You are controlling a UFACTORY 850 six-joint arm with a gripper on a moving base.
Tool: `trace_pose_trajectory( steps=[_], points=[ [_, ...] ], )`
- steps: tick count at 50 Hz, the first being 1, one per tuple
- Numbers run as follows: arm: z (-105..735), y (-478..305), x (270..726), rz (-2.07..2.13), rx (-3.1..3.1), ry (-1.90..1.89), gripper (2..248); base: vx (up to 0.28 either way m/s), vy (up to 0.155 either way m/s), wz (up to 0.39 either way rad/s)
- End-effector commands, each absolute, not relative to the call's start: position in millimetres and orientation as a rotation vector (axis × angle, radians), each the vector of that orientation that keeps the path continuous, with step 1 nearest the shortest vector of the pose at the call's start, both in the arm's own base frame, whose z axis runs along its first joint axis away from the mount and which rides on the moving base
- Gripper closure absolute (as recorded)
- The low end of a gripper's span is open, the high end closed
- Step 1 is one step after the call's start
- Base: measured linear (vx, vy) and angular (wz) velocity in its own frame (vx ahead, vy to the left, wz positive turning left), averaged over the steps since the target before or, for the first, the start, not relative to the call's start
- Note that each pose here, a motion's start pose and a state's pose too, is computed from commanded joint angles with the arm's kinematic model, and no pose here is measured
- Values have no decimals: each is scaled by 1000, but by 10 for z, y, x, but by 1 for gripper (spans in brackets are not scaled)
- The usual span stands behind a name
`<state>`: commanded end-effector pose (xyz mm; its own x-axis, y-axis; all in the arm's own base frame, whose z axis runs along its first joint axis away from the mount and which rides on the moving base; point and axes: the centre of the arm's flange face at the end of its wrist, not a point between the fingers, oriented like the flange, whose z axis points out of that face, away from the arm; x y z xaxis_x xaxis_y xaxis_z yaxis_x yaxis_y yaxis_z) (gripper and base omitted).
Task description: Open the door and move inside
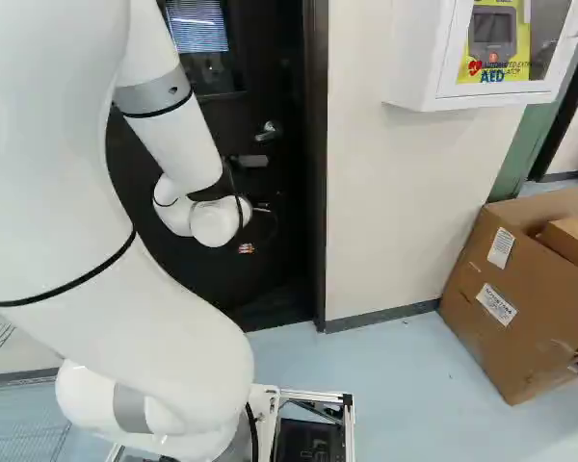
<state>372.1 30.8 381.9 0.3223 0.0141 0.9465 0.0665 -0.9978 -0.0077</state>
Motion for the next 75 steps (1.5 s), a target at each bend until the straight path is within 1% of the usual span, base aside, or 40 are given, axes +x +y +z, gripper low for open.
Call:
trace_pose_trajectory(
  steps=[52, 75],
  points=[
    [3819, 308, 3721, -1801, -2518, -77, 3, 44, 74, -184],
    [3819, 308, 3721, -1801, -2518, -77, 3, 38, 114, -21]
  ],
)
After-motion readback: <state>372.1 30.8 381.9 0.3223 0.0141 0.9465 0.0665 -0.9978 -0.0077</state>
